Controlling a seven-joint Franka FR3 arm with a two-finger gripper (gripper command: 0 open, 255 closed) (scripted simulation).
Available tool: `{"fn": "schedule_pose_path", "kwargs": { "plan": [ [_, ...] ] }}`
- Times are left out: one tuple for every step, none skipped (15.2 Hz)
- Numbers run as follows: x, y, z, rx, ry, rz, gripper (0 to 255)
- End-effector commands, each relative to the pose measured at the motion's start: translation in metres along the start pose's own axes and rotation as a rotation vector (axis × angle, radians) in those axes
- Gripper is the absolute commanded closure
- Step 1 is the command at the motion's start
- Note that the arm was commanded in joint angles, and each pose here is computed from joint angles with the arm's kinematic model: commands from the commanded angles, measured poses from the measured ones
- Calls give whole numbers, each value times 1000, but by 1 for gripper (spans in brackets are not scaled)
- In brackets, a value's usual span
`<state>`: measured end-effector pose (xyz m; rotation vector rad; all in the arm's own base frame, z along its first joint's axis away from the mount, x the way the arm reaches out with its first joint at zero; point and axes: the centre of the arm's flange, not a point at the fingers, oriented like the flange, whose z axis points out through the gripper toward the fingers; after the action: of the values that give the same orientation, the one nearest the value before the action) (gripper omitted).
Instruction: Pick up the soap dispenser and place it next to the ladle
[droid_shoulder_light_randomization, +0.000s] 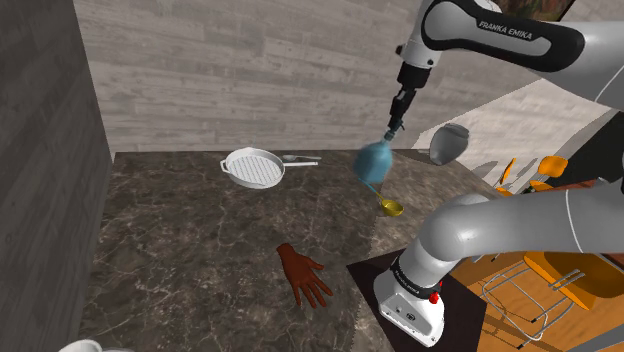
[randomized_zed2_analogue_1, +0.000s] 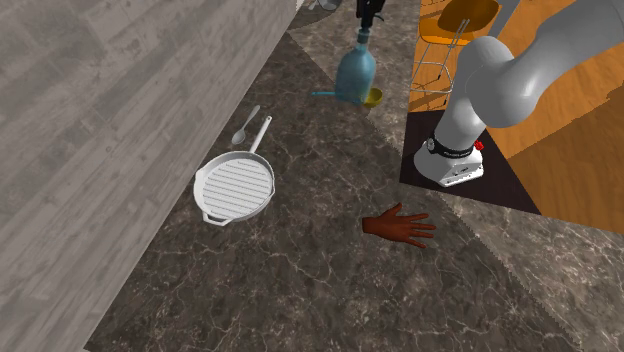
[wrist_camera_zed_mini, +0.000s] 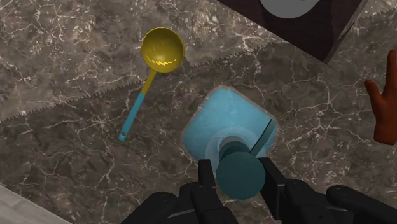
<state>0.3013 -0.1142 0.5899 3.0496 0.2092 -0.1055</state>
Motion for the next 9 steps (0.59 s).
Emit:
{"fn": "schedule_pose_path", "kwargs": {
  "plan": [
    [1,-1,10,0,1,0,255],
    [1,-1,15,0,1,0,255],
    [2,-1,21,0,1,0,255],
    [2,-2,26,0,1,0,255],
    [3,-2,31,0,1,0,255],
    [3,-3,36,0,1,0,255],
    [3,-3,42,0,1,0,255],
    [4,-4,47,0,1,0,255],
    [4,-4,52,0,1,0,255]
  ]
}}
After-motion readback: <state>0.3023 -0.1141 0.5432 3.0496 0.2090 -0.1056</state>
